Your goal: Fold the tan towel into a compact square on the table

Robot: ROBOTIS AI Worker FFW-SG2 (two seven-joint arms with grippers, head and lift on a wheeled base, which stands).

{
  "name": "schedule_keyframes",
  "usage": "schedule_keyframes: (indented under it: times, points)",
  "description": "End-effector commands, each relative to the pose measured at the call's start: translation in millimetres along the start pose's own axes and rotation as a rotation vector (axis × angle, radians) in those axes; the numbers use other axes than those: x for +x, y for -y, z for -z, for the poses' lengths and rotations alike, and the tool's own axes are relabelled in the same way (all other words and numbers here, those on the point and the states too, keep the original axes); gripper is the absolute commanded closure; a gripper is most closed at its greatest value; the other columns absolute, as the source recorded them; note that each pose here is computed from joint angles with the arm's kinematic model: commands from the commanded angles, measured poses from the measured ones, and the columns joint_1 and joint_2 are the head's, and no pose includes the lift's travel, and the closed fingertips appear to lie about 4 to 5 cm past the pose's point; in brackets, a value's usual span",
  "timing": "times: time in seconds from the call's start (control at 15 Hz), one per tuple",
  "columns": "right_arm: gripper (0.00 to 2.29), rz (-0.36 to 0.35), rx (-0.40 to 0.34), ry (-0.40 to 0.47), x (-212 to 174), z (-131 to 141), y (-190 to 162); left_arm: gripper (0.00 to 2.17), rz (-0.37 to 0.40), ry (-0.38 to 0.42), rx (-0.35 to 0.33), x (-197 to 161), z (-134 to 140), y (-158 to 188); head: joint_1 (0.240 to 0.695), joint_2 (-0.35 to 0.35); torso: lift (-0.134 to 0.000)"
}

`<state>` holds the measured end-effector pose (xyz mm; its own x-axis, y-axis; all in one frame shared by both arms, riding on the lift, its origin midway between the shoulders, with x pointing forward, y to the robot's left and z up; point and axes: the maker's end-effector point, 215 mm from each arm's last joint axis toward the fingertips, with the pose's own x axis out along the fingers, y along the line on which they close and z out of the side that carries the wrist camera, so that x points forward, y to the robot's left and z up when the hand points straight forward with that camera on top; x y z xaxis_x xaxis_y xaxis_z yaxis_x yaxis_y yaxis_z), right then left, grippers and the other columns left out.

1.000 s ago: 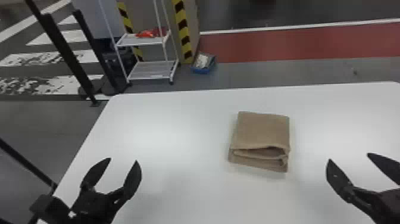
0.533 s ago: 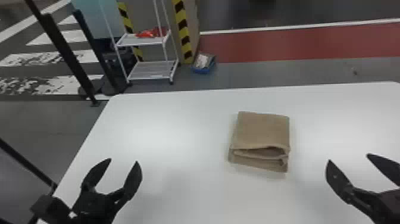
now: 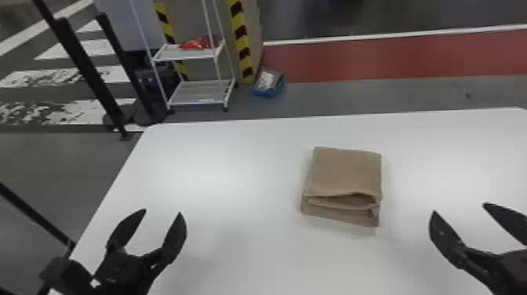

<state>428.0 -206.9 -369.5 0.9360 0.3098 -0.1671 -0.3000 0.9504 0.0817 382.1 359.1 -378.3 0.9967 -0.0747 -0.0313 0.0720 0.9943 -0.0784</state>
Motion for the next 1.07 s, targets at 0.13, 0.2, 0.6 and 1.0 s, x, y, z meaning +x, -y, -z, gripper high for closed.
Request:
schedule_keyframes:
  times: [0.13,0.2,0.6,1.0]
  points:
    - [0.08,-0.001,0.002,0.0,0.4,0.3,-1.4,0.14,0.0,-0.001,-0.002,-0.4,0.9,0.9,0.695,0.212,-0.124]
    - [0.08,0.0,0.002,0.0,0.4,0.3,-1.1,0.14,0.002,-0.002,-0.003,-0.2,1.1,1.7,0.695,0.212,-0.124]
    - [0.08,-0.006,0.002,-0.002,1.8,1.4,-5.4,0.14,0.006,-0.002,-0.002,0.2,-0.5,3.0,0.695,0.212,-0.124]
    - [0.08,-0.003,-0.005,-0.004,4.3,1.1,-8.4,0.14,0.009,-0.016,-0.005,0.4,2.4,3.9,0.695,0.216,-0.124]
